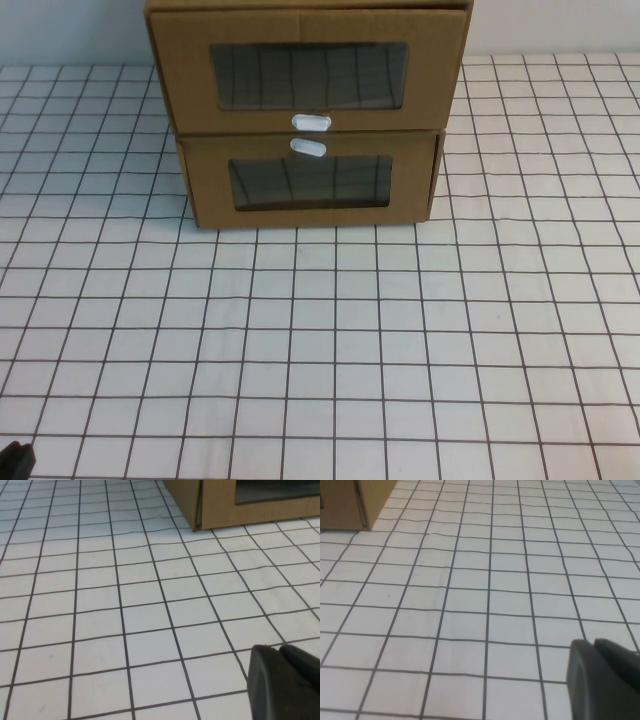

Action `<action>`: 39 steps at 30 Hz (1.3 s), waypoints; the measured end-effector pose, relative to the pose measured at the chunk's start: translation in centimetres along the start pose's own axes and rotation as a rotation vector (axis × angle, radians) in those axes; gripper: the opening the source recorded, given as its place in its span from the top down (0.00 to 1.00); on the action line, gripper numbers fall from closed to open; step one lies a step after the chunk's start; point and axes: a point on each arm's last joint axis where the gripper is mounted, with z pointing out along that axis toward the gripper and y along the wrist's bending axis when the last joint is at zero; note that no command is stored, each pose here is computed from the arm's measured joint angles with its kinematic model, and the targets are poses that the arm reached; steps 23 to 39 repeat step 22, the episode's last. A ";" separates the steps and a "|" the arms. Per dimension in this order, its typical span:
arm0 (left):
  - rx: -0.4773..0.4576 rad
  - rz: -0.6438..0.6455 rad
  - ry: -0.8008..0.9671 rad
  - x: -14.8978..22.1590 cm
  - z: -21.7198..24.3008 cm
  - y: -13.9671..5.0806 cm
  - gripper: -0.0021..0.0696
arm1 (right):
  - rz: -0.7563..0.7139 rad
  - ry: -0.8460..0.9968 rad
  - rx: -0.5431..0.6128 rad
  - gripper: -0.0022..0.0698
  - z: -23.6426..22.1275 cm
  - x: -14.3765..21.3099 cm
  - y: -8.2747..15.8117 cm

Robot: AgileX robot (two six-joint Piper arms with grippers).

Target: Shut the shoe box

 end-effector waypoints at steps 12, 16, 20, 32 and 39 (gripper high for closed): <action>0.000 0.000 0.000 0.0 0.0 0.0 0.98 | 0.004 0.000 0.007 0.99 0.0 0.0 0.0; 0.000 0.000 0.000 0.0 0.0 0.0 0.98 | 0.004 0.000 0.007 0.99 0.0 0.0 0.0; 0.000 0.000 0.000 0.0 0.0 0.0 0.98 | 0.003 0.000 0.007 0.99 0.0 0.0 0.0; 0.000 0.000 0.000 0.0 0.0 0.0 0.98 | 0.003 0.000 0.007 0.99 0.0 0.0 0.0; 0.000 0.000 0.000 0.0 0.0 0.0 0.98 | 0.003 0.000 0.007 0.99 0.0 0.0 0.0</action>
